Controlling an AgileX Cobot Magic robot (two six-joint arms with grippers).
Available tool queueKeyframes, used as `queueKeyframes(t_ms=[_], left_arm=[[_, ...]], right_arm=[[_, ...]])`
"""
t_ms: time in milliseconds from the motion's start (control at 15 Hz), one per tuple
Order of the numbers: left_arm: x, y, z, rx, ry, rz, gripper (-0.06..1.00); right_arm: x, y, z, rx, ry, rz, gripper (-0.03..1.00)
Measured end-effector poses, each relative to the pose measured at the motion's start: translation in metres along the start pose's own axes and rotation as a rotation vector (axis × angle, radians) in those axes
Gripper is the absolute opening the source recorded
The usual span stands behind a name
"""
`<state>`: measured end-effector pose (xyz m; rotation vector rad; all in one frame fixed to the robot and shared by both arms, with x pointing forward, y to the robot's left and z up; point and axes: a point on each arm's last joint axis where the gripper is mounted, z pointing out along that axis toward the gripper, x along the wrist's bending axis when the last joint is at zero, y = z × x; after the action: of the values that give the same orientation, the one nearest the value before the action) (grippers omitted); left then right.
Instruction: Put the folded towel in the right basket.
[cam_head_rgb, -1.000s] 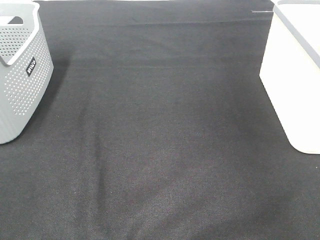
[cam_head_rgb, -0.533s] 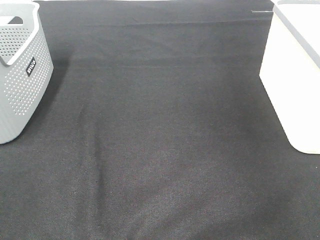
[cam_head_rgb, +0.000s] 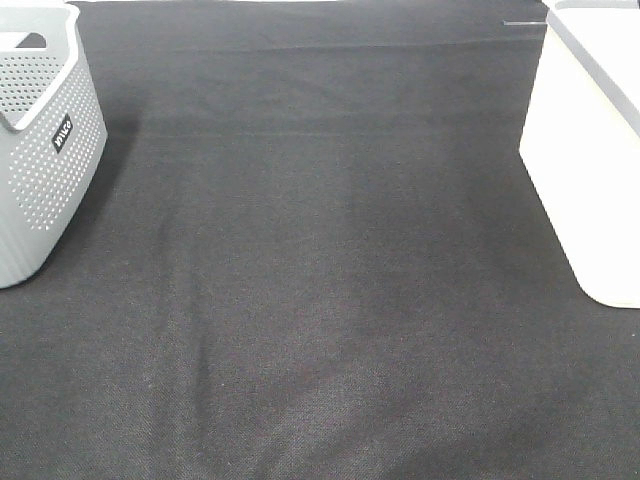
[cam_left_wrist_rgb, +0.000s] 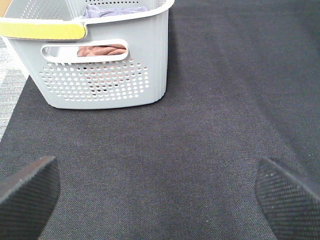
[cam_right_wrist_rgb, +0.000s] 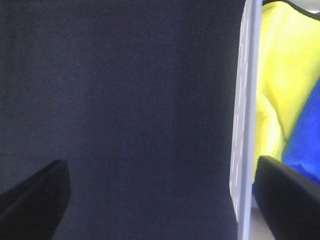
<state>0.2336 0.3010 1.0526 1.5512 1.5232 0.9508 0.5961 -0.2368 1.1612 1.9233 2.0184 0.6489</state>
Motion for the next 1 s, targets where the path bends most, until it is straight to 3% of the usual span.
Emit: queueKeyframes(t_ms=[200,533,600,733,800,1000], left_arm=[[0.0,0.0,0.0,0.0,0.0,0.0,0.99],[0.0,0.0,0.0,0.0,0.0,0.0,0.99],[0.0,0.0,0.0,0.0,0.0,0.0,0.99],[0.0,0.0,0.0,0.0,0.0,0.0,0.99],[0.0,0.0,0.0,0.0,0.0,0.0,0.99],[0.0,0.0,0.0,0.0,0.0,0.0,0.99]], right_arm=[[0.014,-0.057,-0.033,0.019,-0.038,-0.018,0.96],[-0.016,-0.207,-0.086,-0.01,-0.038,-0.045,0.96],[-0.026,-0.252,-0.096,-0.076,-0.026,-0.048,0.96],[-0.037,-0.301,-0.104,-0.229,-0.01,-0.067,0.96],[-0.037,-0.301,-0.104,-0.229,-0.01,-0.067,0.96],[-0.047,-0.35,-0.097,-0.413,0.003,-0.14,0.96]])
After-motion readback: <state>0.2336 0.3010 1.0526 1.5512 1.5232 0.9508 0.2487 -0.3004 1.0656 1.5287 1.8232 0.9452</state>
